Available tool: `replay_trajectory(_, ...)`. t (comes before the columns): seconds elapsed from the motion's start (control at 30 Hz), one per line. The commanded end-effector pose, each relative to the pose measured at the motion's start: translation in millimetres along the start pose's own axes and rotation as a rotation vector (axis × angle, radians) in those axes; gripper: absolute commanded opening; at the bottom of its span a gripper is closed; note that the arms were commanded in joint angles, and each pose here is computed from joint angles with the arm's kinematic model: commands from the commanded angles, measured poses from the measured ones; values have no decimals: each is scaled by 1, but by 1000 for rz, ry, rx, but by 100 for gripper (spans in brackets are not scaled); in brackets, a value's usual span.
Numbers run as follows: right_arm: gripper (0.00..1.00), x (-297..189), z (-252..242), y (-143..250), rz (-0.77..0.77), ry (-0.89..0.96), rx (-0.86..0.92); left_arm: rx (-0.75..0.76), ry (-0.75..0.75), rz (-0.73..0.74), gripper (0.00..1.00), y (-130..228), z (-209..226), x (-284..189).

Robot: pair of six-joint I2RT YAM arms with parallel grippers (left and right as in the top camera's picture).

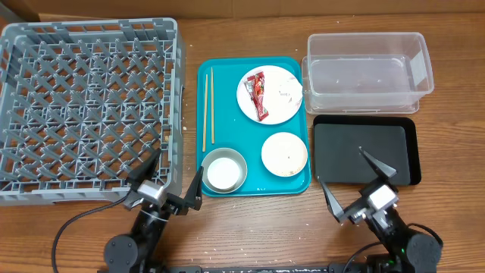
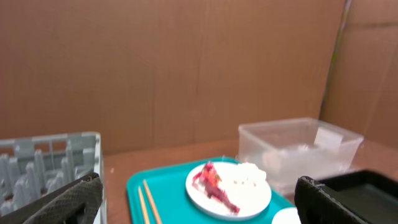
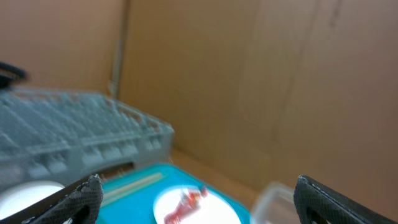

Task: Sort waste into correct bins and load items into the dishwasher
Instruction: 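Reach the right gripper to the white plate and grasp the red wrapper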

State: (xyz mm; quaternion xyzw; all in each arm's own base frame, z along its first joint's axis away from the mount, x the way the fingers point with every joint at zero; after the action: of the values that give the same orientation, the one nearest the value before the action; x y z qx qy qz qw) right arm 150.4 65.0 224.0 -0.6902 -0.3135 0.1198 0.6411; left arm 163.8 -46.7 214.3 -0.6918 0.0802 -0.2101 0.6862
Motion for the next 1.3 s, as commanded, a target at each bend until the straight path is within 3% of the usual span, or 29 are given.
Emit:
replay_trajectory(0.0, 100, -2, 9, -50, -102, -81, 110, -45, 7, -48, 100, -62, -4, -5)
replay_trajectory(0.17, 100, 3, 4, -95, 32, -54, 227, -100, 10, 103, 100, -121, -2, 8)
replay_trajectory(0.27, 100, 15, -4, -114, 194, -37, 333, -148, 49, 283, 100, -143, -1, 28)
replay_trajectory(0.43, 100, 47, -23, -134, 502, -6, 531, -252, 14, 628, 100, -155, 10, 56)
replay_trajectory(0.6, 100, 81, -38, -144, 696, -29, 716, -287, 26, 825, 100, -160, 17, 78)
replay_trajectory(0.73, 100, 114, -50, -123, 775, -88, 847, -422, 156, 918, 100, -149, 6, 89)
replay_trajectory(0.87, 99, 139, -60, -74, 944, 52, 905, -457, 164, 975, 100, -137, 7, 94)
replay_trajectory(1.07, 100, 180, -50, -13, 1297, 301, 677, -412, 110, 995, 100, -129, 16, 100)
replay_trajectory(1.27, 100, 253, -37, 35, 1258, 245, 613, -382, 55, 1006, 100, -126, 22, 101)
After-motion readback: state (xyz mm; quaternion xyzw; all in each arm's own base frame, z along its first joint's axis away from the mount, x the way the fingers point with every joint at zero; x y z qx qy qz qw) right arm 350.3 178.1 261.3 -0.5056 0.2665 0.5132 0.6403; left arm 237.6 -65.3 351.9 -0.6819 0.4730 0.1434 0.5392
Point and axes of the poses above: each gripper's point midway between its finger pads, its own x axis out along the fingers, its own z axis along the line the jaws close on, y = z × x, the point moved 7 cm from there along -x, back along the fingers, and after that the axes turned 6 degrees about x, right-handed, at the moved point
